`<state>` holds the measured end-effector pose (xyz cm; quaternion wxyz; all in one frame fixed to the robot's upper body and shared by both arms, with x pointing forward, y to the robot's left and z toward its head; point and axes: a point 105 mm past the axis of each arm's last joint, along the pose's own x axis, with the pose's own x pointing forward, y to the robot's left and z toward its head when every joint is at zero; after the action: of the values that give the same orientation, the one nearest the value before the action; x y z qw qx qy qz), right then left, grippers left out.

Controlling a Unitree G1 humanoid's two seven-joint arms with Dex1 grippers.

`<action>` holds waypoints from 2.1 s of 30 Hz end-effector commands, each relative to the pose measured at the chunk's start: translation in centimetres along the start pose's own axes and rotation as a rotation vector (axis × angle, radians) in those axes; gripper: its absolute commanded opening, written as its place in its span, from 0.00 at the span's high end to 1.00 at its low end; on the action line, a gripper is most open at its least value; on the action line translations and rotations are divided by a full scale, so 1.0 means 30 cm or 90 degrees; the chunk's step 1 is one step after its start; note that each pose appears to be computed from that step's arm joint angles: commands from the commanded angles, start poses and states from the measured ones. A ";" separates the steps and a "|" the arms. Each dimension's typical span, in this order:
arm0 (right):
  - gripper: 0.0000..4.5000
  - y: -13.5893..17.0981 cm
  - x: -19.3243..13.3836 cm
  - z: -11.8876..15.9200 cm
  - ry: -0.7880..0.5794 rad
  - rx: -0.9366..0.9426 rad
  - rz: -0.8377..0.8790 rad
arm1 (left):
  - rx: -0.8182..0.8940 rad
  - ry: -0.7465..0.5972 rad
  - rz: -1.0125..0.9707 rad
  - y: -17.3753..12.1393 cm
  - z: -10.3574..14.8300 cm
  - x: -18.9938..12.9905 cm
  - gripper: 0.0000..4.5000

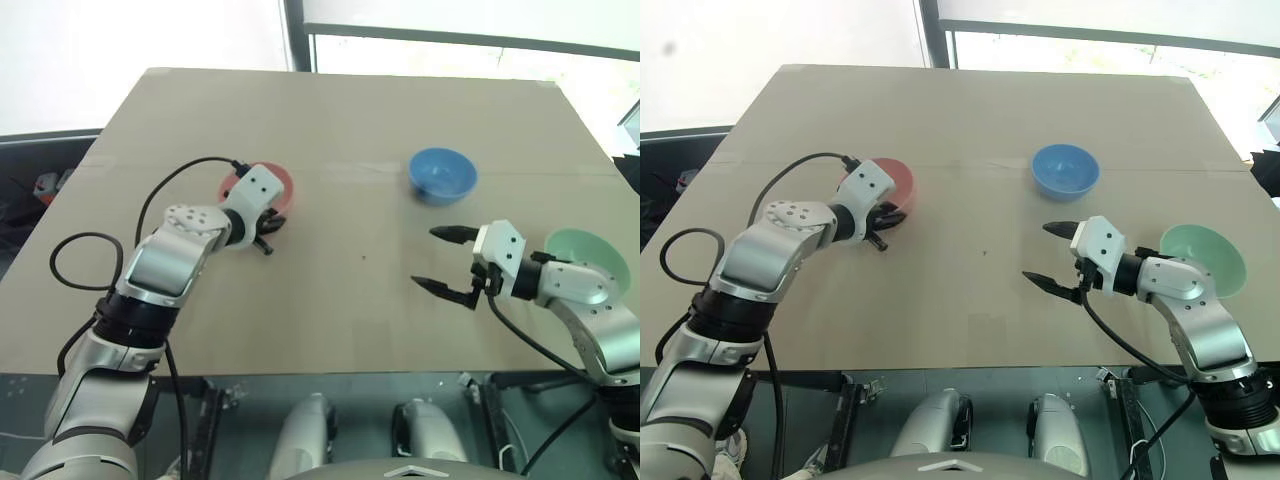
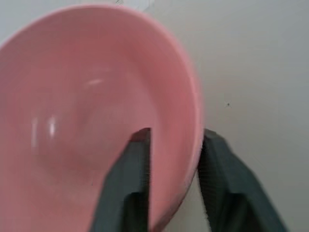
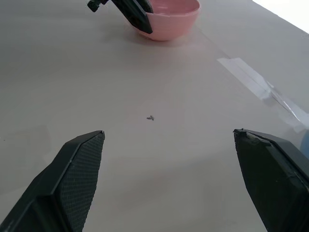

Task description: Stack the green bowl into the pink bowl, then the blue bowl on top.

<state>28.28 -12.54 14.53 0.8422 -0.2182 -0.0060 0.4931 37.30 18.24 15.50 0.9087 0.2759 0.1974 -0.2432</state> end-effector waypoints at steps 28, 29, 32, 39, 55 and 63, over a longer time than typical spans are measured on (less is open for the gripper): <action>0.00 -0.006 -0.213 -0.059 0.087 0.010 -0.231 | 0.260 -0.290 -0.532 -0.451 0.289 0.016 0.57; 0.00 -0.012 -0.219 -0.062 0.094 0.006 -0.245 | 0.248 -0.298 -0.530 -0.449 0.301 0.016 0.52; 0.00 -0.056 -0.247 -0.087 0.130 0.010 -0.316 | 0.207 -0.339 -0.522 -0.444 0.346 0.002 0.26; 0.00 -0.200 -0.338 -0.183 0.283 0.029 -0.500 | 0.084 -0.482 -0.488 -0.373 0.405 -0.109 0.01; 0.53 -0.250 -0.427 -0.312 0.405 0.181 -0.614 | -0.001 -0.597 -0.431 -0.313 0.381 -0.220 0.00; 0.98 -0.290 -0.374 -0.235 0.338 0.123 -0.598 | -0.012 -0.605 -0.368 -0.261 0.380 -0.207 0.00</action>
<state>30.74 -28.57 11.31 0.9541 -0.2141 0.2084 -0.0182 30.47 7.41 22.88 0.7907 0.0510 -0.1323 -0.5956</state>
